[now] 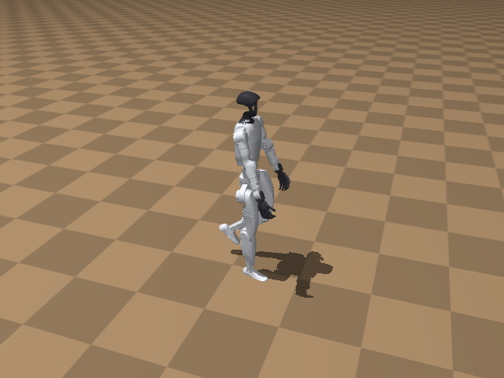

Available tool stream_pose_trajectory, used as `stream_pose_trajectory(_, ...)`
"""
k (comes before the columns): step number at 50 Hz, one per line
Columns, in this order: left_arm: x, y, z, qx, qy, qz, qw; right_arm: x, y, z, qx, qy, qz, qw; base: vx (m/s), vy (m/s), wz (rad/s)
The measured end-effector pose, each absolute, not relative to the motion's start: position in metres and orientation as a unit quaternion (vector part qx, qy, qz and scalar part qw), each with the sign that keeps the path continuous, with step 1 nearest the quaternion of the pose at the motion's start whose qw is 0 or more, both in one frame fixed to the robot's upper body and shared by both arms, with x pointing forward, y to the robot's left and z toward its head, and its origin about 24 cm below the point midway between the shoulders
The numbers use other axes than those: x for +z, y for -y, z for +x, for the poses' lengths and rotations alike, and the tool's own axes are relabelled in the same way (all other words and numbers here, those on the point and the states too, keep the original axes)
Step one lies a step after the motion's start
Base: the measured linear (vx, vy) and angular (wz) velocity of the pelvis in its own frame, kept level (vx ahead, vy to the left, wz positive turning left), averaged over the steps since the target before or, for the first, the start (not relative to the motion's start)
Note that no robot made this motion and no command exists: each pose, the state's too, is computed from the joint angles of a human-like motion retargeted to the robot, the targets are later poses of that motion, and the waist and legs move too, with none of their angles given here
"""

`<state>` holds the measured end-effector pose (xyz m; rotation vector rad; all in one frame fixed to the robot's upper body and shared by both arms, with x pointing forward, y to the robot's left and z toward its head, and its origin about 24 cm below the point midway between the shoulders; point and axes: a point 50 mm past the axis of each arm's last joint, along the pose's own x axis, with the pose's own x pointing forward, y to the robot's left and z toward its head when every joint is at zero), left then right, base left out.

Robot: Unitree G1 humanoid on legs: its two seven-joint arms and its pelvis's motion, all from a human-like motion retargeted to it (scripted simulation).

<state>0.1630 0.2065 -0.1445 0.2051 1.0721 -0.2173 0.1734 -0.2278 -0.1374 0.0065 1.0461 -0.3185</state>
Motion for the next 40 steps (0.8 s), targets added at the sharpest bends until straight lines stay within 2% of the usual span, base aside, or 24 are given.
stream_pose_trajectory(5,-0.174,-0.208,-0.003,-0.061,-0.666,-0.002,0.744,-0.048,0.225,0.303,-0.190,-0.270,0.064,0.942,0.63,-0.03,-0.89)
stream_pose_trajectory(9,-0.162,-0.200,-0.099,-0.013,-0.732,-0.077,0.677,0.027,0.220,0.361,-0.192,-0.136,0.078,0.969,0.62,0.04,-0.64)
stream_pose_trajectory(13,-0.144,-0.188,-0.157,0.009,-0.771,-0.119,0.626,0.076,0.215,0.387,-0.183,-0.064,0.059,0.979,0.61,0.11,-0.36)
stream_pose_trajectory(17,-0.143,-0.184,-0.163,0.023,-0.776,-0.117,0.620,0.087,0.206,0.393,-0.171,-0.044,0.048,0.983,0.67,0.15,-0.59)
stream_pose_trajectory(21,-0.158,-0.190,-0.119,0.067,-0.726,-0.087,0.679,0.059,0.195,0.380,-0.157,-0.066,0.052,0.984,0.80,0.22,-1.15)
stream_pose_trajectory(25,-0.172,-0.189,-0.049,0.079,-0.646,-0.077,0.755,-0.012,0.191,0.336,-0.144,-0.156,0.038,0.977,0.79,0.31,0.06)
stream_pose_trajectory(29,-0.174,-0.190,0.045,-0.010,-0.584,-0.027,0.812,-0.107,0.204,0.233,-0.120,-0.357,0.001,0.926,0.72,0.27,1.19)
stream_pose_trajectory(32,-0.153,-0.203,0.139,-0.034,-0.509,0.053,0.858,-0.153,0.217,0.135,-0.151,-0.504,0.006,0.850,0.62,0.16,1.05)
stream_pose_trajectory(36,-0.086,-0.217,0.263,-0.011,-0.381,0.111,0.918,-0.172,0.229,0.012,-0.186,-0.647,0.024,0.739,0.61,0.13,0.88)
stream_pose_trajectory(40,0.001,-0.218,0.346,0.002,-0.239,0.130,0.962,-0.162,0.237,-0.079,-0.197,-0.715,0.045,0.669,0.61,0.09,0.93)
